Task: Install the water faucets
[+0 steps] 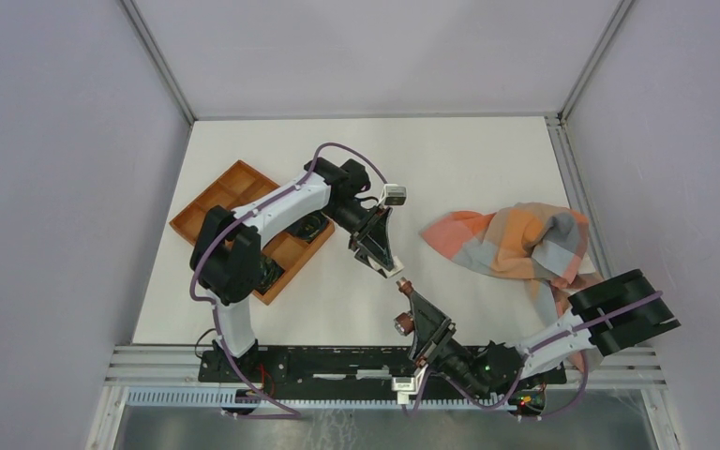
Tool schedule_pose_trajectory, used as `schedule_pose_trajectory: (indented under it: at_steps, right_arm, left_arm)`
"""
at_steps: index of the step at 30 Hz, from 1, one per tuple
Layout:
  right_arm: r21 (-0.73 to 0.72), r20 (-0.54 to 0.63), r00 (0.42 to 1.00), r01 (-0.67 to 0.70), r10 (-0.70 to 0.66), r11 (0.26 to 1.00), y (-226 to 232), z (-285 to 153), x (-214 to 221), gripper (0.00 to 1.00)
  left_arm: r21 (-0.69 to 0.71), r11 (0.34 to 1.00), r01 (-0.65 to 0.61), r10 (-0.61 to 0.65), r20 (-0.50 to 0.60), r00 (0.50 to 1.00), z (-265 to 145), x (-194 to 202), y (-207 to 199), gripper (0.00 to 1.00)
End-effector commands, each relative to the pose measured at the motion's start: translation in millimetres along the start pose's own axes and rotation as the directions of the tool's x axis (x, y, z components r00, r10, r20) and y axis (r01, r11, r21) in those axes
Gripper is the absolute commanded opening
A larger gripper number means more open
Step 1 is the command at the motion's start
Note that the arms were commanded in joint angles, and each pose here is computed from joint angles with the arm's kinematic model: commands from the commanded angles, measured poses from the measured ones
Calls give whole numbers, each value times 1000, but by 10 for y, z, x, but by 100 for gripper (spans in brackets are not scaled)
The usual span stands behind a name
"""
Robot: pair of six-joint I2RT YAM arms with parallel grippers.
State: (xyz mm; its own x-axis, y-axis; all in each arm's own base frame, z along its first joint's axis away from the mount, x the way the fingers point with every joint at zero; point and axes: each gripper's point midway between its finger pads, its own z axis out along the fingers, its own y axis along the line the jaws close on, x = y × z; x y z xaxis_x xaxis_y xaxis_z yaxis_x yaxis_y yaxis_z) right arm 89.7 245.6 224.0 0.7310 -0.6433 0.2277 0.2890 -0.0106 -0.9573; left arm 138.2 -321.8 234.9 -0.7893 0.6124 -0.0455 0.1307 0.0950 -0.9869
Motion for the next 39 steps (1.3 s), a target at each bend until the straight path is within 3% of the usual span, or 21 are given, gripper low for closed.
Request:
schedule_pose_trajectory:
  at_steps: [1,39]
  right_arm:
    - [126,-54,989,-133,140,983,-277,-47,252,0]
    - [173,-90,981,-157,174,972,-327,86,321,0]
  left_arm:
    - [34,998,-46,45,19,999,-43,35,-201,2]
    - [53,997,-62,62,3,998,0,92,-270,2]
